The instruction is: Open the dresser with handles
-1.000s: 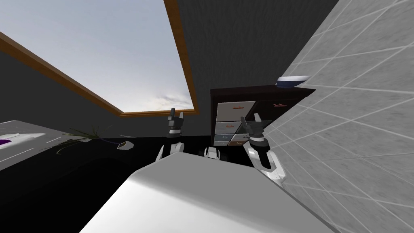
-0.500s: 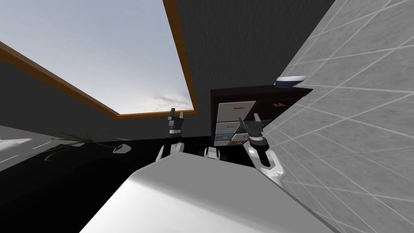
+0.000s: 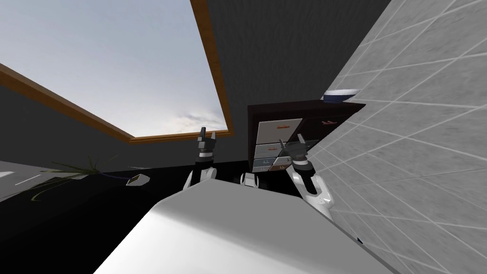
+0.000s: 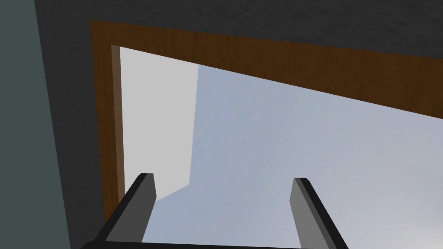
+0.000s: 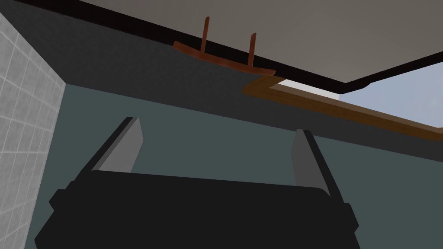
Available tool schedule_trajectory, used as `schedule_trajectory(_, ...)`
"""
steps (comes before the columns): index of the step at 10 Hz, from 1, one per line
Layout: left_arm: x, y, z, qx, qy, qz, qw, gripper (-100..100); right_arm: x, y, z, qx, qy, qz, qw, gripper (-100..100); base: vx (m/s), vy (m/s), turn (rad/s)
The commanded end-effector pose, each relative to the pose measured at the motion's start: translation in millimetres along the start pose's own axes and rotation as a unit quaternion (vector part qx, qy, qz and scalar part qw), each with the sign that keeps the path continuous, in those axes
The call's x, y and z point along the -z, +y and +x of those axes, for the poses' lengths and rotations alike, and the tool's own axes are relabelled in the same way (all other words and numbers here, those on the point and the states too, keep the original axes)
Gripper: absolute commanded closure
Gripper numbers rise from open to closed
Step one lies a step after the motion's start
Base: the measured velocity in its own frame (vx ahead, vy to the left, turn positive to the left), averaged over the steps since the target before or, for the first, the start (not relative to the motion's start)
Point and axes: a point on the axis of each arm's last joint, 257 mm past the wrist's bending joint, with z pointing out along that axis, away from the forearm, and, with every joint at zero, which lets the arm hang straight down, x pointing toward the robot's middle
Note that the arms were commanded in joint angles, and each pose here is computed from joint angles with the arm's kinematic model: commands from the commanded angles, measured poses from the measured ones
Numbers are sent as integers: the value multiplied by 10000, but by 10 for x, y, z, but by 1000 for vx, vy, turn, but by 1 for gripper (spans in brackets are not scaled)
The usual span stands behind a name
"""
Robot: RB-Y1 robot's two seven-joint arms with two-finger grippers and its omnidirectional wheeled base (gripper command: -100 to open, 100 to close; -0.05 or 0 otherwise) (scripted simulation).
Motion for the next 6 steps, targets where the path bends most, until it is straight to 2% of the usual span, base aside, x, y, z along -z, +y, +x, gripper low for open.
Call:
schedule_trajectory(1,0,0,0,0,0,0,10000,0,30,11,107,471,71,-104,9988,-100,18,46,-111)
schedule_trajectory(3,0,0,0,0,0,0,10000,0,30,11,107,637,70,-105,9979,-100,10,36,-25)
schedule_trajectory(4,0,0,0,0,0,0,10000,0,68,26,214,911,145,-192,9955,-100,18,34,-106)
schedule_trajectory(5,0,0,0,-1,0,-1,10000,0,68,26,214,1051,142,-194,9942,-100,20,43,-63)
schedule_trajectory(6,0,0,0,0,0,0,10000,0,114,42,328,1256,229,-280,9914,-100,19,69,-101)
